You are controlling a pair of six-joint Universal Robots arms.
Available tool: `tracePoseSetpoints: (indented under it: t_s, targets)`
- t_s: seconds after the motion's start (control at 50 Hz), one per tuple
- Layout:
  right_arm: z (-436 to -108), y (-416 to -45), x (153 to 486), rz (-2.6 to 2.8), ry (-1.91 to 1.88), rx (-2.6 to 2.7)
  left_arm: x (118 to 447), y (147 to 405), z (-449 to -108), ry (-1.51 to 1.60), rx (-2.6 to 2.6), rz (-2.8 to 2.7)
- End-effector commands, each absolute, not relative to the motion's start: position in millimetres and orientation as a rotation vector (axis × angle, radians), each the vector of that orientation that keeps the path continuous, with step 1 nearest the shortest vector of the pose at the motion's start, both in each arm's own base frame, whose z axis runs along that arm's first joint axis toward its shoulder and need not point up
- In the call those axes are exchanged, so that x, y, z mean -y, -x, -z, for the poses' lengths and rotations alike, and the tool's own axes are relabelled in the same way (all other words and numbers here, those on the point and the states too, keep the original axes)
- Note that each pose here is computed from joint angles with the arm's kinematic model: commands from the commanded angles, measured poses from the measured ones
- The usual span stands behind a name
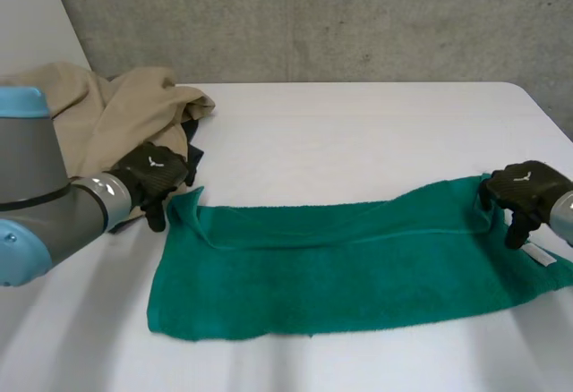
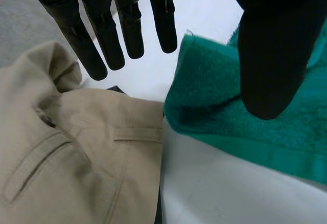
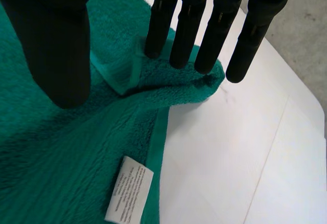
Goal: Fold the laundry.
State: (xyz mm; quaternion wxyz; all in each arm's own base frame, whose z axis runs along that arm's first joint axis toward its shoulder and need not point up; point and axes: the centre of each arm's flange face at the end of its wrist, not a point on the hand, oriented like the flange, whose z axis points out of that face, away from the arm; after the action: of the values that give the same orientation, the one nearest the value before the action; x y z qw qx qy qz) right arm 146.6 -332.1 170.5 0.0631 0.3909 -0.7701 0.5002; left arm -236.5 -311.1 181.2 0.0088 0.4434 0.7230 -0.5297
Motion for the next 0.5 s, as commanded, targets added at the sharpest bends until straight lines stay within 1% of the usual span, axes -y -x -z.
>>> tracePoseSetpoints:
  t_s: [0.02, 0.14, 0.24, 0.34, 0.5]
  targets:
    - [-136, -156, 340, -1.567, -1.298, 2.208, 329, 242, -164, -1.411, -2.247, 1.652]
    - [-124, -158, 350, -1.609, -1.335, 2.107, 338, 249, -155, -1.443, -2.208, 1.68]
    - [-123, -159, 361, -1.669, -1.353, 1.967, 344, 258, -144, -1.489, -2.163, 1.658]
    - [-123, -159, 361, -1.695, -1.385, 1.897, 344, 262, -143, -1.497, -2.128, 1.638]
    - [-139, -156, 358, -1.708, -1.436, 1.872, 344, 261, -150, -1.476, -2.111, 1.649]
